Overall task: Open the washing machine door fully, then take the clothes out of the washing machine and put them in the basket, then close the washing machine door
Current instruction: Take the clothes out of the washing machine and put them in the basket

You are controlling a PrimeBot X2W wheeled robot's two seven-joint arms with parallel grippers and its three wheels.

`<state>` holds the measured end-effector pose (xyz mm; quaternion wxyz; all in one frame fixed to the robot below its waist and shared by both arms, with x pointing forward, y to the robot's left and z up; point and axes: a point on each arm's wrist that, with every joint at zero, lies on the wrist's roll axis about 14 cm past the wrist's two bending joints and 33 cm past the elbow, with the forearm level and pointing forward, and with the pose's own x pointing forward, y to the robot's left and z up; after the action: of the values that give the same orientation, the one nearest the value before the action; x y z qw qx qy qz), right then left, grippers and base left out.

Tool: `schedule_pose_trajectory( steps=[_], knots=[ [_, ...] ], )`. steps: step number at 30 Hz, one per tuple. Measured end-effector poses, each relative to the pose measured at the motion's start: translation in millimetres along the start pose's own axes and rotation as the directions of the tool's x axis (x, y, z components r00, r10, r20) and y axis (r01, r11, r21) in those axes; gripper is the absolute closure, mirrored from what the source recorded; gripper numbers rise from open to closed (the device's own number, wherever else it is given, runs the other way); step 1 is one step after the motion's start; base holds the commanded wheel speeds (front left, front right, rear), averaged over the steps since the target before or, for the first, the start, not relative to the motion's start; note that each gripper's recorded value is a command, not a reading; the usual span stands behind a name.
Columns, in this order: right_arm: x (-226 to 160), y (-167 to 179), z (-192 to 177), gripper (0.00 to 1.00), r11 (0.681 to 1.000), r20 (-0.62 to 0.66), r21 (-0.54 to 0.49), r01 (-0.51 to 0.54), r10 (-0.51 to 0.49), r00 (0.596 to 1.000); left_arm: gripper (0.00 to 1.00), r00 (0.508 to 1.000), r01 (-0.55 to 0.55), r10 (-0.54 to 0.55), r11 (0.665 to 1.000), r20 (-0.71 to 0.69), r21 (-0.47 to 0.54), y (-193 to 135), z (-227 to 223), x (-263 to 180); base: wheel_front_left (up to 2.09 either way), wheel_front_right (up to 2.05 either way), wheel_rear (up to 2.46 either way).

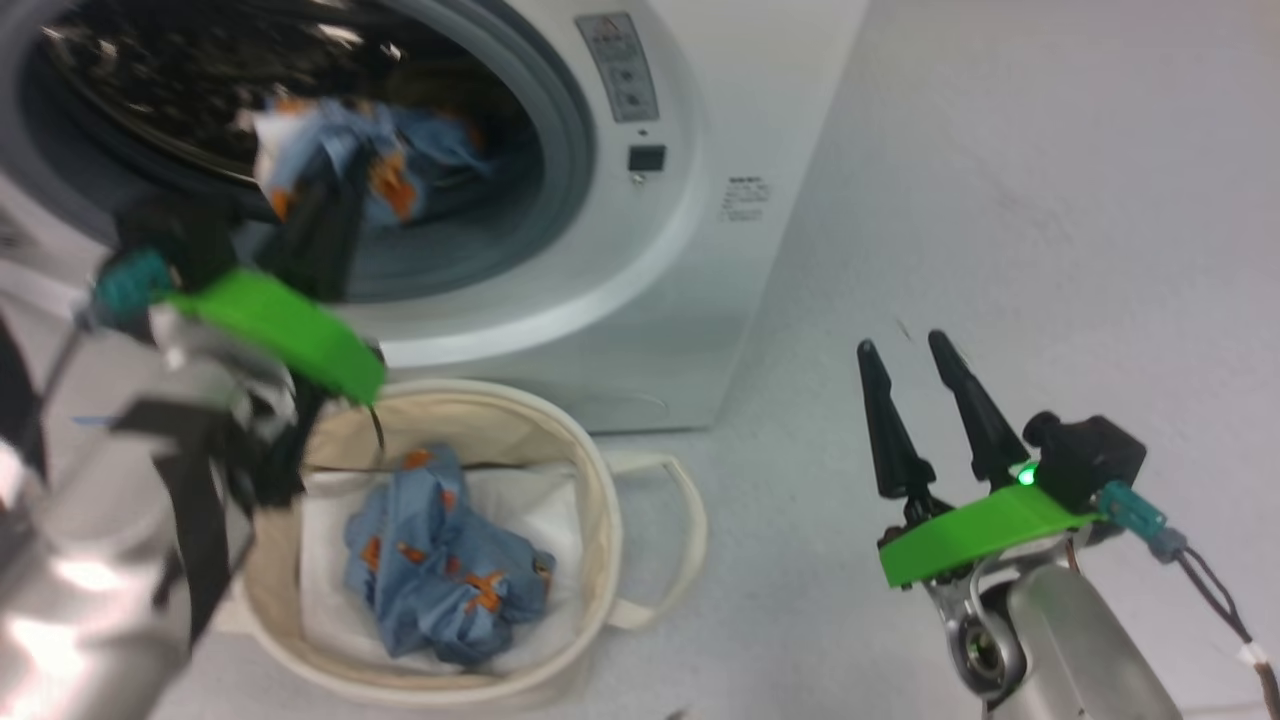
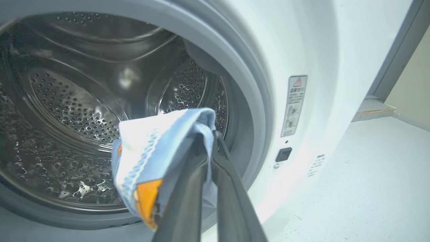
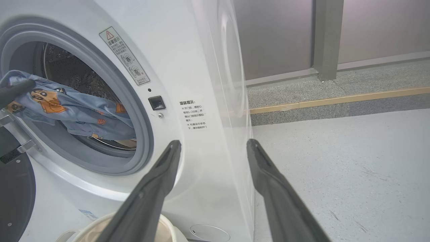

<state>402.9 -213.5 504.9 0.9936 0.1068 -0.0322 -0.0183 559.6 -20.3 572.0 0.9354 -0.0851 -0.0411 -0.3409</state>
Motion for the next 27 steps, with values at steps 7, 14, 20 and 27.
schedule_pose_trajectory(
  steps=[7, 14, 20, 27],
  knots=[
    [-8.3, 20.5, 3.5, 0.0, 0.998, 0.011, 0.011, -0.055, 0.055, 0.998, 1.0, 0.994, -0.005, 0.0, 0.999, 0.111, 0.049, -29.6, 38.9, -58.8, 0.0, 0.0, 0.0],
    [-6.8, 43.3, 6.1, 0.0, 0.993, 0.021, 0.015, -0.12, 0.12, 0.993, 1.0, 0.986, -0.019, 0.009, 0.998, 0.164, 0.059, -51.4, 68.3, -110.6, 0.0, 0.0, 0.0],
    [-4.8, 51.0, 5.3, 0.0, 0.99, 0.02, 0.018, -0.142, 0.142, 0.99, 1.0, 0.992, -0.033, 0.036, 0.999, 0.125, -0.028, -59.9, 62.1, -135.6, 0.0, 0.0, 0.0],
    [-3.8, 50.0, 1.7, 0.0, 0.99, 0.01, 0.013, -0.14, 0.139, 0.99, 1.0, 0.998, -0.062, 0.064, 0.993, 0.013, -0.097, -56.9, 24.6, -147.6, 0.0, 0.0, 0.0]
  ],
)
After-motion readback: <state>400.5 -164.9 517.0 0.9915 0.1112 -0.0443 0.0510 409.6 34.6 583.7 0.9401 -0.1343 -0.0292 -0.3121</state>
